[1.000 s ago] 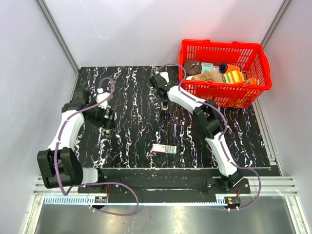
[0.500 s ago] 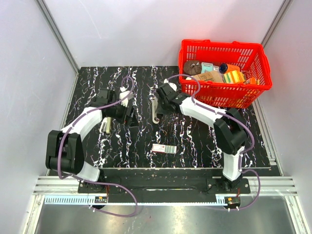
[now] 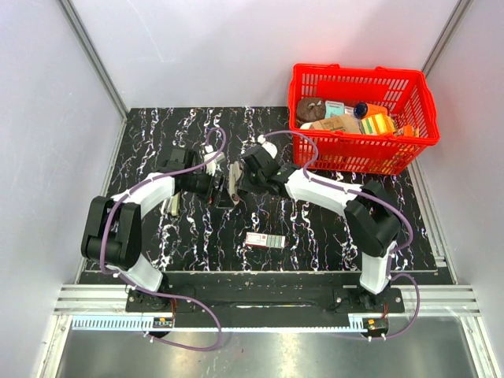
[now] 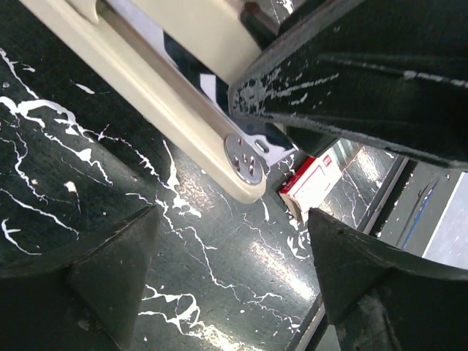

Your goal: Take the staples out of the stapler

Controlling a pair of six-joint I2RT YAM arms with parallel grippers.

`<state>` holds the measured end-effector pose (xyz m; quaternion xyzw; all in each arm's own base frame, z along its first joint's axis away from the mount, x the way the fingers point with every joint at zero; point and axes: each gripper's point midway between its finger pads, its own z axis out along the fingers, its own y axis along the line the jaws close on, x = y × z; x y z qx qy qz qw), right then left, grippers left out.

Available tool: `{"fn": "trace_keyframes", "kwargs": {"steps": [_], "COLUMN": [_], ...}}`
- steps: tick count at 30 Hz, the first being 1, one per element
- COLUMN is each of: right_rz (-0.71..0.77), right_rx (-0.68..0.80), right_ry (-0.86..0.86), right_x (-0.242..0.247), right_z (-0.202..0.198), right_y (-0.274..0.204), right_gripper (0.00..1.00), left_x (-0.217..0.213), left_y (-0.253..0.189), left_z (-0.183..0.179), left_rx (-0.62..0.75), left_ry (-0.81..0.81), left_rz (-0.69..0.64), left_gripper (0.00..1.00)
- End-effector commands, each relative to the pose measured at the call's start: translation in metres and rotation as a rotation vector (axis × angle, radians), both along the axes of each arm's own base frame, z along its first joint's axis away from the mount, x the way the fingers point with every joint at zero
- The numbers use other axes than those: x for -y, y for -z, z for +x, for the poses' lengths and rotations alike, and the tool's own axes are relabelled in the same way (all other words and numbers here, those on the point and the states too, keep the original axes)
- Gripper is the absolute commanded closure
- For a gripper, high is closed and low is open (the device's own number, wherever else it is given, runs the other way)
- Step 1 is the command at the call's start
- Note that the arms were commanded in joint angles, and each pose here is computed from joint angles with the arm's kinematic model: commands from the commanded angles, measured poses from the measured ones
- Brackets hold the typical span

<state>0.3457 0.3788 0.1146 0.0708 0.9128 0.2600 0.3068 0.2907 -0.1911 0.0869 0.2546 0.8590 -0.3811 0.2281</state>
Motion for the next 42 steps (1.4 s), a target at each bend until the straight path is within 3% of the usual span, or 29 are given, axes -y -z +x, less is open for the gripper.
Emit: {"fn": "trace_keyframes", "kwargs": {"steps": [1,8,18,30,35,42], "right_rz": [0.205,0.291,0.349,0.354,0.316,0.217], "right_rx": [0.132,0.132,0.093,0.014,0.014,0.004], "right_ry": [0.036,0.035,0.004,-0.02,-0.073,-0.261], "right_x": [-0.018,-0.024,-0.044,-0.043,-0.039,-0.024], "right_z": [0.004,-0.007,-0.02,-0.036,-0.044,-0.056], "right_y": [-0.075,-0.089,-0.084,-0.062,-0.052,-0.024], "right_gripper": [1.0,1.0,1.0,1.0,1.0,1.0], "left_x": [0.01,0.014,0.013,-0.013,-0.026,-0.067], "left_y": [-0.006,-0.001,-0.007,-0.013,-0.014,-0.001], "left_z": [0.004,0.001,0.0,0.01,0.016,0.047], "left_rx": [0.027,-0.004,0.0,0.056,0.157,0.349], "left_ry": [0.046,0.086,0.098,0.079,0.087,0.05], "left_rz": [-0.065,-0.087,-0.099,-0.109,-0.009,0.291], "left_gripper": [0.18,0.35,0.36,0.9,0.95,1.0]}}
